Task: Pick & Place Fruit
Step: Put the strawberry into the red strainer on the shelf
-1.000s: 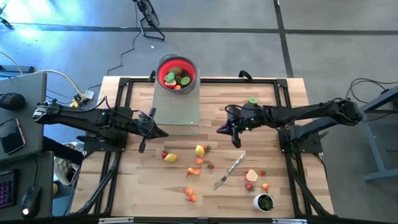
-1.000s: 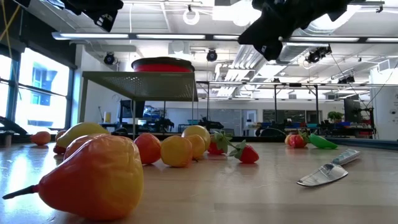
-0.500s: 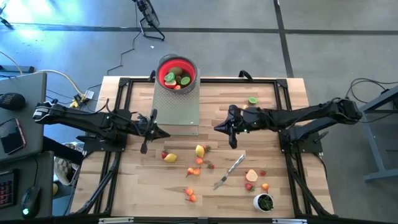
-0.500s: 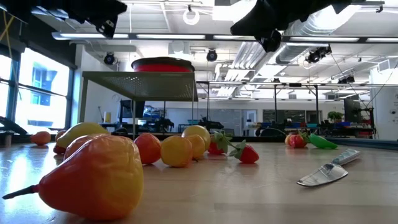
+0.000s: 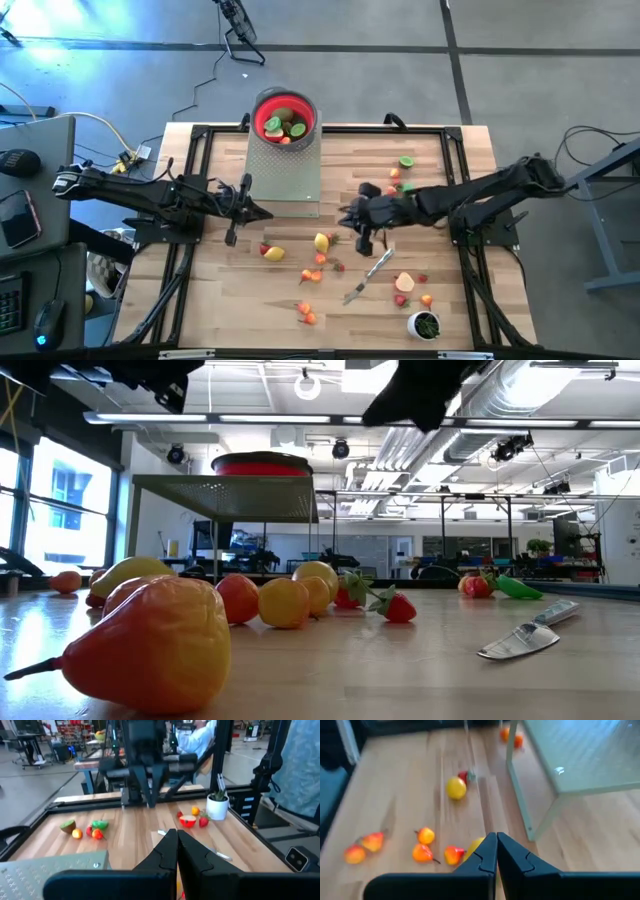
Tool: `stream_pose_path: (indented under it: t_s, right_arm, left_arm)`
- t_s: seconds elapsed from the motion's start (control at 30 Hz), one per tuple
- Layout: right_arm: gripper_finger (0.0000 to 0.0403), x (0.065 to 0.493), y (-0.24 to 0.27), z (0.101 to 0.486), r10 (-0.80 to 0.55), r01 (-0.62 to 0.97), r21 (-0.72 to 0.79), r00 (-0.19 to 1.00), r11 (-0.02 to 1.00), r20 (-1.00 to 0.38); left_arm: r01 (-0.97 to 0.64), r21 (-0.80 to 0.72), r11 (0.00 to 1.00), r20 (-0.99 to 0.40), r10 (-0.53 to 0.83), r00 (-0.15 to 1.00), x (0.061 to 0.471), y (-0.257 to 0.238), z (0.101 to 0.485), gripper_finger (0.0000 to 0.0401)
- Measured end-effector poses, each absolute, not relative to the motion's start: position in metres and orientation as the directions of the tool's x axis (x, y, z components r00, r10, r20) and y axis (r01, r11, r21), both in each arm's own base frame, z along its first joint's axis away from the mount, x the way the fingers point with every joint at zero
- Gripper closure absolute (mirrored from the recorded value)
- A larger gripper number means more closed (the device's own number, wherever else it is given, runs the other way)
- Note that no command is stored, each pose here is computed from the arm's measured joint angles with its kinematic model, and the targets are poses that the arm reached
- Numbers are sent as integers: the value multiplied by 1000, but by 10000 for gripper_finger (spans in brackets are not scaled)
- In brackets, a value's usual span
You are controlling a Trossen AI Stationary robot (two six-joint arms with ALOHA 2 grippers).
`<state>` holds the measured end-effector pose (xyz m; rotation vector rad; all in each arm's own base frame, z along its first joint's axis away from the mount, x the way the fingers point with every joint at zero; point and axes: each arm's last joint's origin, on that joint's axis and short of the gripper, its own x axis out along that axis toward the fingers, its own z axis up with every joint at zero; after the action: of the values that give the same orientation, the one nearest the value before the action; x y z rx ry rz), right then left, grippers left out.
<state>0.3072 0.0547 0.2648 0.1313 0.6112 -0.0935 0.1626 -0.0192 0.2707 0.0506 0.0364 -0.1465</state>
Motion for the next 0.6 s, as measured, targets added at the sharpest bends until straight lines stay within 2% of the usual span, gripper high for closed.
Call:
stream_pose_path:
  t_s: [0.1,0.43,0.6]
  right_arm:
    - [399,318,61,248,-54,123,61,757,991,-651]
    - [399,335,80,200,-44,102,30,649,994,-760]
    - [376,335,86,193,-40,110,38,630,993,-776]
  left_arm:
    - [147,48,988,-39,-145,989,162,-19,271,401]
    - [144,43,989,-35,-143,989,161,-19,272,401]
    - [145,43,988,-51,-143,988,161,-19,270,401]
